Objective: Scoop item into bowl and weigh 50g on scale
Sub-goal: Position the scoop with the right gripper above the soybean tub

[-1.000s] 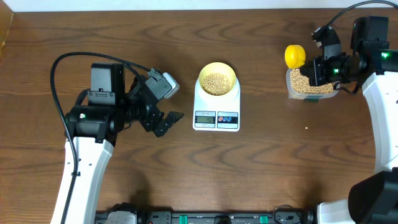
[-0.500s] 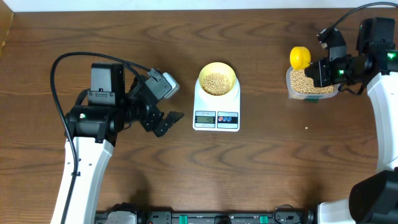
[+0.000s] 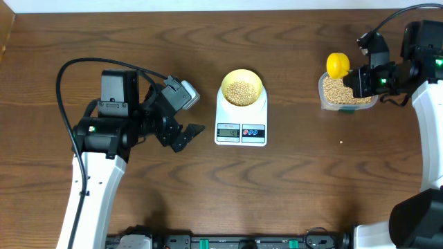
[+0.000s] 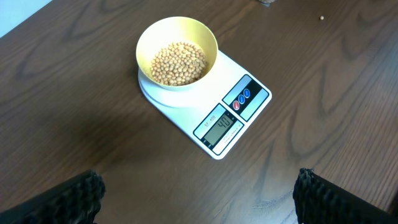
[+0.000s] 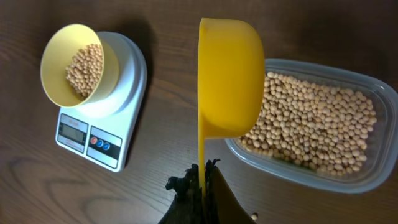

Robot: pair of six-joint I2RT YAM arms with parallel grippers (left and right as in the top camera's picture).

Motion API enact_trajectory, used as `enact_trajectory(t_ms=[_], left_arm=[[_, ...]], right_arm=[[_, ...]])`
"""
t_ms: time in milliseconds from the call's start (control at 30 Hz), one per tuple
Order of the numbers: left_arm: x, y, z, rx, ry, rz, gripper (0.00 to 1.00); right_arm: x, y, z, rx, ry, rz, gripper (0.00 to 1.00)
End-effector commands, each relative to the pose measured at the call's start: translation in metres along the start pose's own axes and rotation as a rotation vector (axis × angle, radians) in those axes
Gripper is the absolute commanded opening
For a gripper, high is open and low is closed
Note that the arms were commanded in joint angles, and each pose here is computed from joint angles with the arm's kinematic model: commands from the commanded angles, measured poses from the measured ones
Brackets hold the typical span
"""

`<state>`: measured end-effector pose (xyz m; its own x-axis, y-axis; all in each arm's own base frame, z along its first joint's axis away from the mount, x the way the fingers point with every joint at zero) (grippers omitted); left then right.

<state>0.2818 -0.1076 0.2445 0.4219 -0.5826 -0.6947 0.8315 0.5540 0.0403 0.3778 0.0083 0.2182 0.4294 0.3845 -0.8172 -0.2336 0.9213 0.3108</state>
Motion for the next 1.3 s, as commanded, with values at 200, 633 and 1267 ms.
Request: enact_trajectory(t_ms=[200, 633, 1267], left_arm=[[-0.003, 0.002, 0.005, -0.007, -0.015, 0.004, 0.99], [-0.003, 0.002, 0.005, -0.007, -0.015, 0.004, 0.99], [-0.003, 0.001, 0.005, -0.007, -0.015, 0.004, 0.99]], right_arm=[[-0.014, -0.003, 0.002, -0.013, -0.019, -0.030, 0.01], [-0.015, -0.005, -0.001, -0.001, -0.009, -0.030, 0.01], [-0.016, -0.008, -0.008, 0.015, 0.018, -0.044, 0.01]])
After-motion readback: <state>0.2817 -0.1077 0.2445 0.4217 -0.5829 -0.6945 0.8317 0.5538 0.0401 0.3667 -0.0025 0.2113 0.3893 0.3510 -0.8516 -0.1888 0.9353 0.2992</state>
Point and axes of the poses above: each gripper's point midway between its finger pads, its own x axis out along the fingers, its own y axis along the line the jaws close on, z = x × y, the point moved 2 cm from there along -x, back along the fingers, and after that the axes turned 4 degrees about x, right-handed, at the moved point
